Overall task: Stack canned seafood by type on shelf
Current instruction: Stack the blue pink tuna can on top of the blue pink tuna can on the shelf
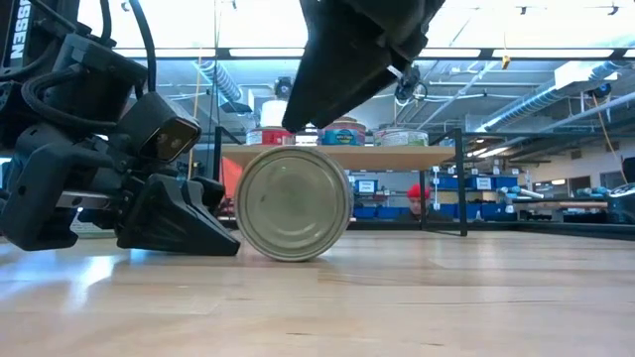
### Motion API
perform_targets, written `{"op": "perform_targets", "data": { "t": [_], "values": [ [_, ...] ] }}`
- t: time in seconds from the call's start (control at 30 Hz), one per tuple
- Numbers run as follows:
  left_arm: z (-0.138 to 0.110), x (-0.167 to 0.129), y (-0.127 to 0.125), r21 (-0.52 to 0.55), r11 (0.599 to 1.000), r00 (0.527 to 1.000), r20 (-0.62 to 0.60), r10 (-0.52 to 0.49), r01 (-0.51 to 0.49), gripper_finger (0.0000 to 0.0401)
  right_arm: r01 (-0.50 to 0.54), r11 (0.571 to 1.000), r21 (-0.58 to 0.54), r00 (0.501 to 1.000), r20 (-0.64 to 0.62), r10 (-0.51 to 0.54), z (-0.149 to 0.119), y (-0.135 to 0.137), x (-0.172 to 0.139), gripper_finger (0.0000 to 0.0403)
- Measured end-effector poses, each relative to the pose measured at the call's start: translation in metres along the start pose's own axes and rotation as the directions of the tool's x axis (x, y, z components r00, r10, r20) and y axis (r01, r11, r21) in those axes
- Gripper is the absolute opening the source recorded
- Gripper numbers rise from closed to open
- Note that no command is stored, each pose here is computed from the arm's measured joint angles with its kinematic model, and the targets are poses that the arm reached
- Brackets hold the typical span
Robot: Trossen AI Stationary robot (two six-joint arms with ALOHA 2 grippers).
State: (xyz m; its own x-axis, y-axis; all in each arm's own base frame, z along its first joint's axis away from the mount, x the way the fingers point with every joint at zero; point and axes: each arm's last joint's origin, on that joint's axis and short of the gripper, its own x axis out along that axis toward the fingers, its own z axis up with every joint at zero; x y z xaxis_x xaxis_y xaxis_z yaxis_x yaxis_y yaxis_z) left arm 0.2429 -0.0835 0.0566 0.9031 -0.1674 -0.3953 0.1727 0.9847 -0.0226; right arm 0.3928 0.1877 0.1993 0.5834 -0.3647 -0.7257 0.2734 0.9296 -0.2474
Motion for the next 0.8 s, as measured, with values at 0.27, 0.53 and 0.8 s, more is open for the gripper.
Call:
{"op": "perform_targets", "data": {
  "t": [0.27,0.53,0.8],
  "values": [
    [0.0,0.0,0.0,0.0,1.0,1.0,0.0,-0.001,0.001,0.0004,-0.082,0.993,-0.087,0.994,-0.074,0.076,0.003,-0.008,0.014,0.0319],
    [0.0,0.0,0.0,0.001,1.0,1.0,0.0,-0.002,0.002,0.0004,-0.109,0.993,-0.052,0.99,-0.095,0.103,-0.002,-0.015,0.029,0.0293],
    [0.0,0.0,0.0,0.002,1.0,1.0,0.0,-0.003,0.003,0.0004,-0.114,0.989,-0.093,0.991,-0.082,0.107,-0.003,-0.013,0.029,0.0201]
  ]
}}
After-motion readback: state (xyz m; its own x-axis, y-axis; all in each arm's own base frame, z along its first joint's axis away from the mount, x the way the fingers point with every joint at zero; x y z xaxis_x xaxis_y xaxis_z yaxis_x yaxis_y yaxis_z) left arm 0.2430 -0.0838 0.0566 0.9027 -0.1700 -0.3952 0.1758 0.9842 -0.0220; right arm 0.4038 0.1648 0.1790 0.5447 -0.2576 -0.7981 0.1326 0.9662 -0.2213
